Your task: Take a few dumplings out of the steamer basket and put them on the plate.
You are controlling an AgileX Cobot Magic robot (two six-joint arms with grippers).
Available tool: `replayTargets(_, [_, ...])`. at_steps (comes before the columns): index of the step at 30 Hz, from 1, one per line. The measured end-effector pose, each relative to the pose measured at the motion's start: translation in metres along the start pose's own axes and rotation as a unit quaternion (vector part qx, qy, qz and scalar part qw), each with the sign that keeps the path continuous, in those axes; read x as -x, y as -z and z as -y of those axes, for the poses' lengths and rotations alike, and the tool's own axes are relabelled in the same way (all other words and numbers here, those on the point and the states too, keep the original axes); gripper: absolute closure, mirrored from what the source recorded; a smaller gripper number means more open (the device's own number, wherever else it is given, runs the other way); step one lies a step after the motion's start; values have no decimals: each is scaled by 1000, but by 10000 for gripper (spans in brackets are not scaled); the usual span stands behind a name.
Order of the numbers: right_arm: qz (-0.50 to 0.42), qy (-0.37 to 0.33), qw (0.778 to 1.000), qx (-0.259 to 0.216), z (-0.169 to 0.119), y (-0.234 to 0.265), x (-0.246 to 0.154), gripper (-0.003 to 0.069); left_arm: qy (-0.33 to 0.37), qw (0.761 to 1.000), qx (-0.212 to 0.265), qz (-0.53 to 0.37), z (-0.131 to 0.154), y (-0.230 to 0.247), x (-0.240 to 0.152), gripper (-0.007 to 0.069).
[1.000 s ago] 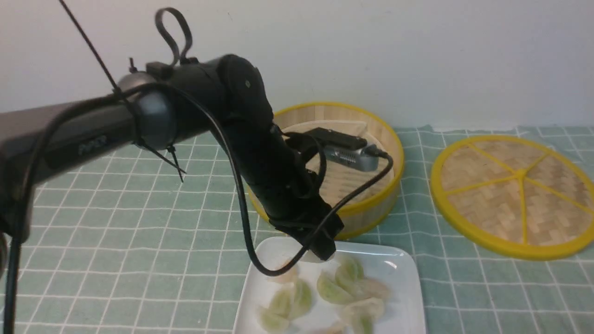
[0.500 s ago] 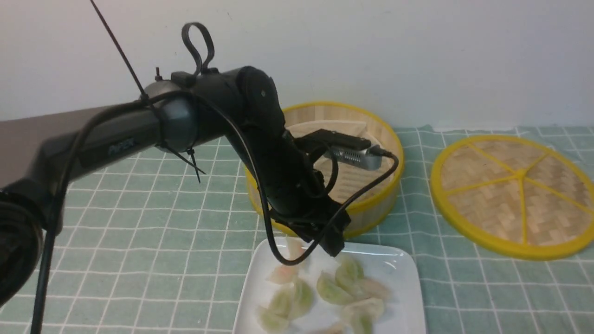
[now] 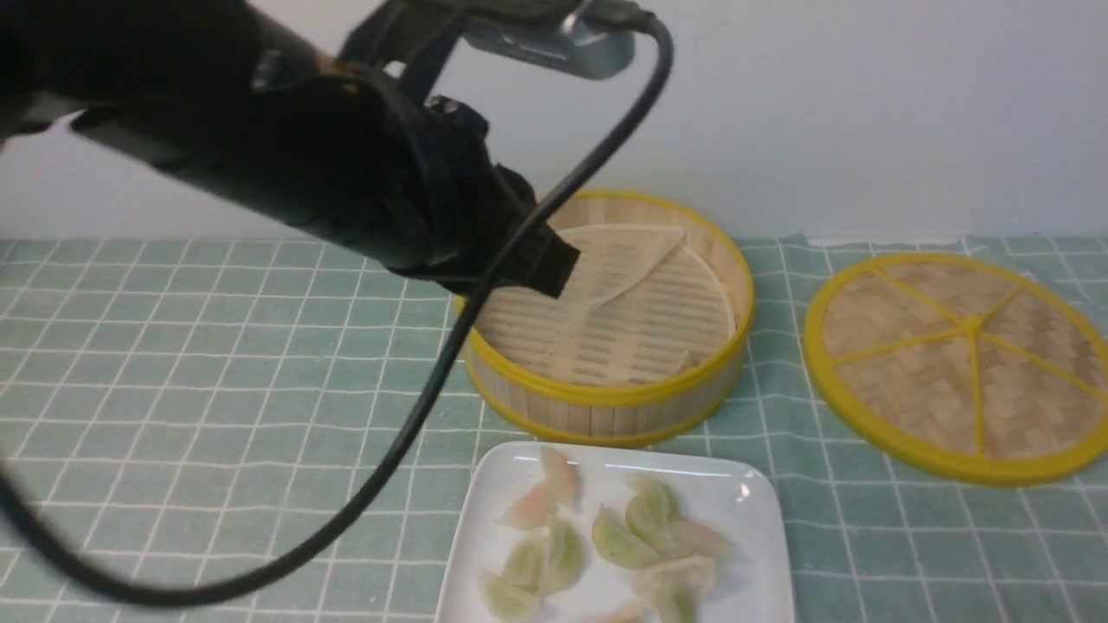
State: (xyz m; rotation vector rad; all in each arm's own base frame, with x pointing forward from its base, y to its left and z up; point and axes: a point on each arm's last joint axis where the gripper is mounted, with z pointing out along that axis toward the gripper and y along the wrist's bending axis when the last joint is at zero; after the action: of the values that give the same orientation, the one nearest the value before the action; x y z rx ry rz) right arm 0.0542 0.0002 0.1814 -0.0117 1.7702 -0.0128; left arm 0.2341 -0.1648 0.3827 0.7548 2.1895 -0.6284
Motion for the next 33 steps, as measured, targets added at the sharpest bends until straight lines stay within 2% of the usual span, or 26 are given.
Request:
replayTargets(6, [0,0,1000,0,0,0,0,673,31,995,21,94,5,30,-43,631])
replayTargets(10, [0,0,1000,0,0,0,0,673,34,991,27,126,8,45,-58,631])
replayTargets(24, [0,0,1000,0,0,0,0,673,-43,967,57,244,28,119,-73,631])
replayTargets(26, [0,0,1000,0,0,0,0,673,-50,960,77,263,26,125,-86,631])
replayTargets(30, [0,0,1000,0,0,0,0,673,6,931,146,334,9,127,-145,631])
replayTargets(31, [0,0,1000,0,0,0,0,673,12,931,153,330,6,123,-151,631])
replayTargets(33, [0,0,1000,0,0,0,0,673,35,914,196,354,-4,114,-191,631])
